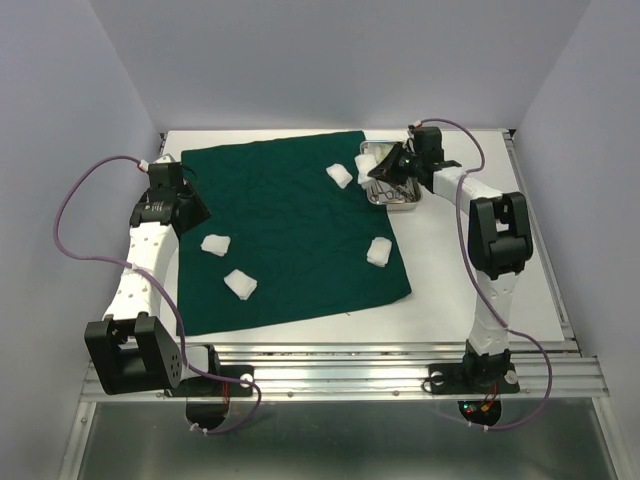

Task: Prepare the surgical pack
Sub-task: Place the medical item in the container.

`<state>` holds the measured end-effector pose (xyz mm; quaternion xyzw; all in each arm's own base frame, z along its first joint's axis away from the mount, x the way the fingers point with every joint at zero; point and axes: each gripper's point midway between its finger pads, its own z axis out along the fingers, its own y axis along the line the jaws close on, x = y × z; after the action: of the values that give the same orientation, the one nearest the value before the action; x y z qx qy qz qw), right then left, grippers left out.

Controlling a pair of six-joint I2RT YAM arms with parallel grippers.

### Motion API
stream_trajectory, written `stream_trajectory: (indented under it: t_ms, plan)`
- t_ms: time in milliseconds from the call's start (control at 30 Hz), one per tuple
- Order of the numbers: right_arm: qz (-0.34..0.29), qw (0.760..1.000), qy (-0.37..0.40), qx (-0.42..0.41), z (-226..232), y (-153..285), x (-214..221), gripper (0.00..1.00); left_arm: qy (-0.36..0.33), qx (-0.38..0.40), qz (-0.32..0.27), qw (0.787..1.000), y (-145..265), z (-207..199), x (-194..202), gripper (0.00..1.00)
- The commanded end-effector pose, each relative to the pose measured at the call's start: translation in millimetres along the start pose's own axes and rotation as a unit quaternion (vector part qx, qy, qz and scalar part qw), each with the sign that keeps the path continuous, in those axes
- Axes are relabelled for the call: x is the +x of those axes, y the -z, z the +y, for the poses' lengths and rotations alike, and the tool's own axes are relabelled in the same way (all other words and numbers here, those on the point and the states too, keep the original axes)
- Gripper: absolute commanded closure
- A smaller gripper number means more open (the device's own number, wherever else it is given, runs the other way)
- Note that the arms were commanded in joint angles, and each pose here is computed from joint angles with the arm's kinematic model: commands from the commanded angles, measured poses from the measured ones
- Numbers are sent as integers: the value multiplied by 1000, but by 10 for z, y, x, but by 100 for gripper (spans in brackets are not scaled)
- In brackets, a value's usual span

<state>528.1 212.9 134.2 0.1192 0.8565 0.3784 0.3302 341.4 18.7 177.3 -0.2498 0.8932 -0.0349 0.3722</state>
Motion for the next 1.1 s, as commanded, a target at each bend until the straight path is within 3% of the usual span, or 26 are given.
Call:
stream_trajectory:
  t_ms: [0, 233, 1067]
  plan:
    - [40, 999, 10, -24, -59, -81, 96, 99, -6, 4, -12, 1000, 45, -32, -71, 58]
    - [49, 999, -4, 5, -410, -117, 150, 99, -6, 1, -14, 1000, 59, -17, -74, 58]
    - [53, 997, 5, 64, -823, -73, 198, 99, -2, 7, -13, 1000, 51, -45, -80, 58]
